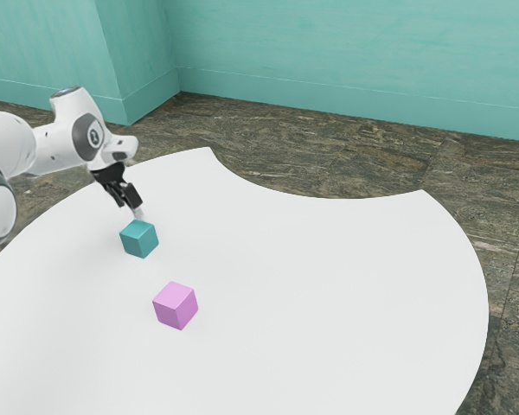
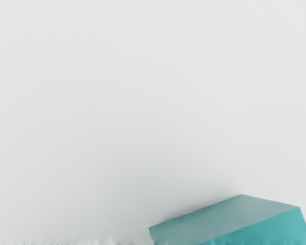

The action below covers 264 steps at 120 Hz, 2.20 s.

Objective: Pick up the blue block with one arm, and put the blue block on the pink block with one arm

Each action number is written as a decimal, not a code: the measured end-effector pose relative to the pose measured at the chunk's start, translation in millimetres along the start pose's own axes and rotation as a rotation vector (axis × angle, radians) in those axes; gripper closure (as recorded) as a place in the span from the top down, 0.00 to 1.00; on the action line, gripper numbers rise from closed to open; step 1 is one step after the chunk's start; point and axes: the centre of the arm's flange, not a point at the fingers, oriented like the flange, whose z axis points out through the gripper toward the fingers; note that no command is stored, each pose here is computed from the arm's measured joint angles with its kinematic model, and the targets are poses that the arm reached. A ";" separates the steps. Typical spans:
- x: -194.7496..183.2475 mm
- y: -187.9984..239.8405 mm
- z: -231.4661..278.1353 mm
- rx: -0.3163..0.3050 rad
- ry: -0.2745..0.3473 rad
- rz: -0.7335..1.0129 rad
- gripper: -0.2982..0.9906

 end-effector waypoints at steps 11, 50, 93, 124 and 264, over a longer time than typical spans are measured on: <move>-1.7 3.9 -2.0 -0.024 -0.016 0.002 0.77; -6.7 18.4 5.7 -0.065 -0.111 -0.122 0.77; 1.0 35.4 14.7 -0.006 -0.198 -0.219 0.77; 8.0 36.6 22.6 0.020 -0.202 -0.231 0.77; 3.1 40.4 58.3 -0.003 -0.246 -0.287 0.77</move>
